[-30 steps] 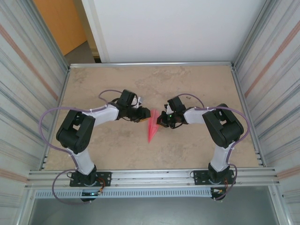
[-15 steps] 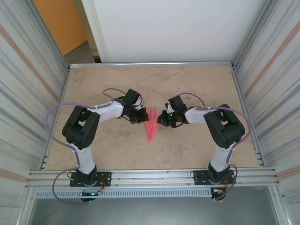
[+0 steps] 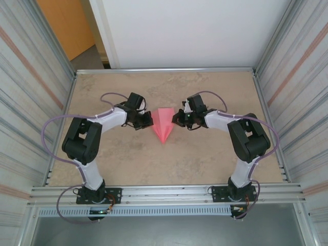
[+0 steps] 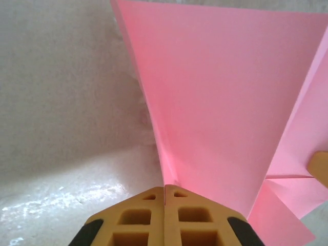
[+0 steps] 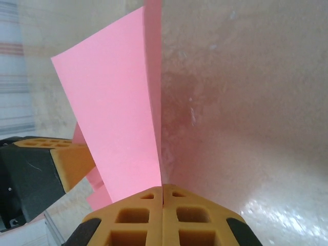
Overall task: Fold a paper plane with a square sheet of paper (pick it up from the middle)
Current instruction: Turn over a paper plane at the center of the table.
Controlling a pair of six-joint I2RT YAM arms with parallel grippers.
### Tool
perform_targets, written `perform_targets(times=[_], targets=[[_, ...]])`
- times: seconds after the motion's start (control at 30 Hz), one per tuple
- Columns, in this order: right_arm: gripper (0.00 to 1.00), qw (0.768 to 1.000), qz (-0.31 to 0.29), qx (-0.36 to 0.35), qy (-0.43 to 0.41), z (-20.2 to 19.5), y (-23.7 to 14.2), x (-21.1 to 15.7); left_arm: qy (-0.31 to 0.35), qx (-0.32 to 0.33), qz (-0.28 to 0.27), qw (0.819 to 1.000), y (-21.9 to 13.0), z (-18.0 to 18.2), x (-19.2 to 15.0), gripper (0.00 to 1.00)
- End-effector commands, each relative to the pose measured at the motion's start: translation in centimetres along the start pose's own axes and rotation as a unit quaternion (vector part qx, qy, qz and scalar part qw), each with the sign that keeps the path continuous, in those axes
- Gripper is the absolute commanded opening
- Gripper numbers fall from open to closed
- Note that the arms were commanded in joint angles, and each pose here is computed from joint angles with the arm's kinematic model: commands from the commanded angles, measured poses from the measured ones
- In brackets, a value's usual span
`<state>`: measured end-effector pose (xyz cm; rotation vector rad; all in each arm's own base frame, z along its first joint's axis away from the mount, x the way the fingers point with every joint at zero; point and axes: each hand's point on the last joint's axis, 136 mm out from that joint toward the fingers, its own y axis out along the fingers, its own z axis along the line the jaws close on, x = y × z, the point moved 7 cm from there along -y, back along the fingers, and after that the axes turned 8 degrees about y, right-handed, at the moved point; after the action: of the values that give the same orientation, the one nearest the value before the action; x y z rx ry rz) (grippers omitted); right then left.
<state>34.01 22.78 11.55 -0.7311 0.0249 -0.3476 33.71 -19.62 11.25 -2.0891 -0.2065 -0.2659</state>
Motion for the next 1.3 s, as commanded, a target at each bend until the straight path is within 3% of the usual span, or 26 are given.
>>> perform_targets(times=[0.0, 0.37, 0.7, 0.97, 1.27], targets=[[0.04, 1.000, 0.007, -0.005, -0.003, -0.5, 1.0, 0.4, -0.015, 0.013, -0.020, 1.000, -0.6, 0.8, 0.0, 0.04], [0.05, 0.999, 0.032, -0.008, 0.012, -1.8, 3.1, 0.4, -0.024, -0.001, 0.002, 1.000, 0.6, 1.9, -0.2, 0.12], [0.06, 0.999, 0.035, 0.000, 0.012, -1.3, 3.0, 0.4, -0.011, -0.028, -0.022, 0.999, -3.2, 0.1, -0.9, 0.29], [0.06, 0.999, 0.035, -0.001, 0.013, -1.3, 2.9, 0.3, 0.004, -0.057, 0.011, 0.998, -2.8, -2.7, -4.3, 0.25], [0.06, 0.999, 0.037, -0.003, 0.014, -1.5, 3.0, 0.1, 0.021, -0.049, 0.035, 0.998, -0.6, -3.9, -4.6, 0.28]])
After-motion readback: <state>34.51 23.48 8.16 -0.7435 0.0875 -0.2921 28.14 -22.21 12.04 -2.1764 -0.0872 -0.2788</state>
